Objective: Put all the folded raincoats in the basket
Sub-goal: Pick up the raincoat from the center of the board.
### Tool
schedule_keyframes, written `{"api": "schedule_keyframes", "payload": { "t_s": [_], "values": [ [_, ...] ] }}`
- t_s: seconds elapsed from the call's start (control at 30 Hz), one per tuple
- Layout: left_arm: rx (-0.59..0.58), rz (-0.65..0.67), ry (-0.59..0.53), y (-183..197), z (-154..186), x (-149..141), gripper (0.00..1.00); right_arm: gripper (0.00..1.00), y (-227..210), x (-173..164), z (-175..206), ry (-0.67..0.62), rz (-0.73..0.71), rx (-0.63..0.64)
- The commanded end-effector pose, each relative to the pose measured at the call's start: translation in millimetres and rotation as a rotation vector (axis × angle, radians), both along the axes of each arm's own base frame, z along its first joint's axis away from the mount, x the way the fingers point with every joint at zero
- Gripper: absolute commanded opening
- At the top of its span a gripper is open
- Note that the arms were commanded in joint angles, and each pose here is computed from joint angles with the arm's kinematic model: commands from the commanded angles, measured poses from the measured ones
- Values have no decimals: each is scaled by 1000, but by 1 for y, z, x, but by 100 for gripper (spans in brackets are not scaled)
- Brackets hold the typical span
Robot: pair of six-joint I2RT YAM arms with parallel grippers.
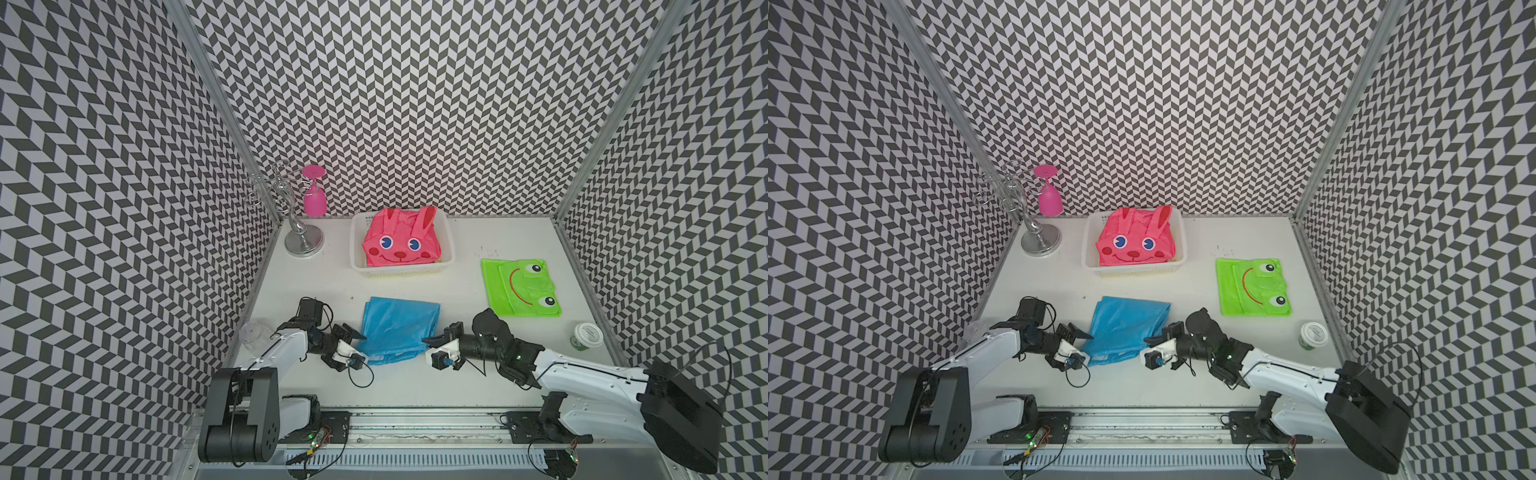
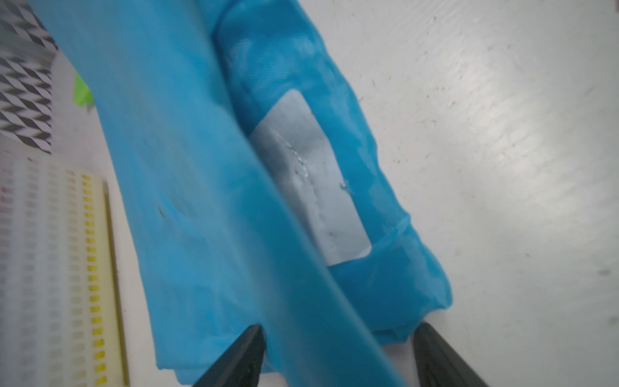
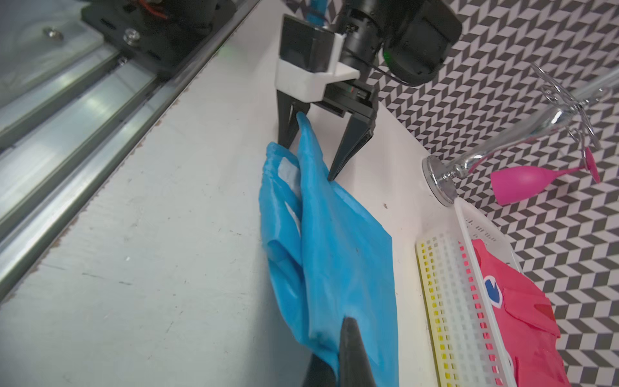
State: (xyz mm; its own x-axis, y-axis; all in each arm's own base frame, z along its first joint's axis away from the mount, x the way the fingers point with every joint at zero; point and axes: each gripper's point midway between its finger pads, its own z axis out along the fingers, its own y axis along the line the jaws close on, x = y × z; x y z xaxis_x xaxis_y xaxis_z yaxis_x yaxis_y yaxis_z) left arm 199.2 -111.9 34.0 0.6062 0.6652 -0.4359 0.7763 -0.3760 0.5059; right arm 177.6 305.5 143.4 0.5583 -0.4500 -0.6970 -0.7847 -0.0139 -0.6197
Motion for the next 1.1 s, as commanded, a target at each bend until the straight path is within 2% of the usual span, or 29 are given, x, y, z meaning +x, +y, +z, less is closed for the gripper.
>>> {"api": "schedule_keyframes", "payload": {
  "t_s": [0.0, 0.07, 0.23, 0.37, 0.5, 0.8, 0.87, 1.0, 1.07],
  "values": [
    [16, -22, -12, 1, -6, -1, 82, 0, -2, 3, 34, 80, -12, 180],
    [-15, -12, -9, -2, -5, -1, 91, 0, -7, 8, 40, 104, -40, 219],
    [-146, -29, -6, -19, 13, -3, 97, 0, -13, 17, 46, 162, -80, 275],
    [-210, -53, -28, -26, 22, -4, 99, 0, -16, 29, 51, 242, -130, 326],
    [-274, -95, -71, -35, 29, -7, 100, 0, -18, 50, 68, 380, -212, 437],
    [-444, 1, -37, -46, 63, 18, 99, 0, -18, 86, 77, 625, -340, 545],
    [-498, -2, -21, -50, 75, 18, 95, 0, -18, 89, 79, 644, -339, 562],
    [-557, 58, 43, -52, 98, 33, 79, 0, -19, 92, 80, 659, -343, 574],
    [-579, 128, 94, -51, 111, 47, 77, 0, -20, 93, 79, 662, -349, 571]
  ]
}}
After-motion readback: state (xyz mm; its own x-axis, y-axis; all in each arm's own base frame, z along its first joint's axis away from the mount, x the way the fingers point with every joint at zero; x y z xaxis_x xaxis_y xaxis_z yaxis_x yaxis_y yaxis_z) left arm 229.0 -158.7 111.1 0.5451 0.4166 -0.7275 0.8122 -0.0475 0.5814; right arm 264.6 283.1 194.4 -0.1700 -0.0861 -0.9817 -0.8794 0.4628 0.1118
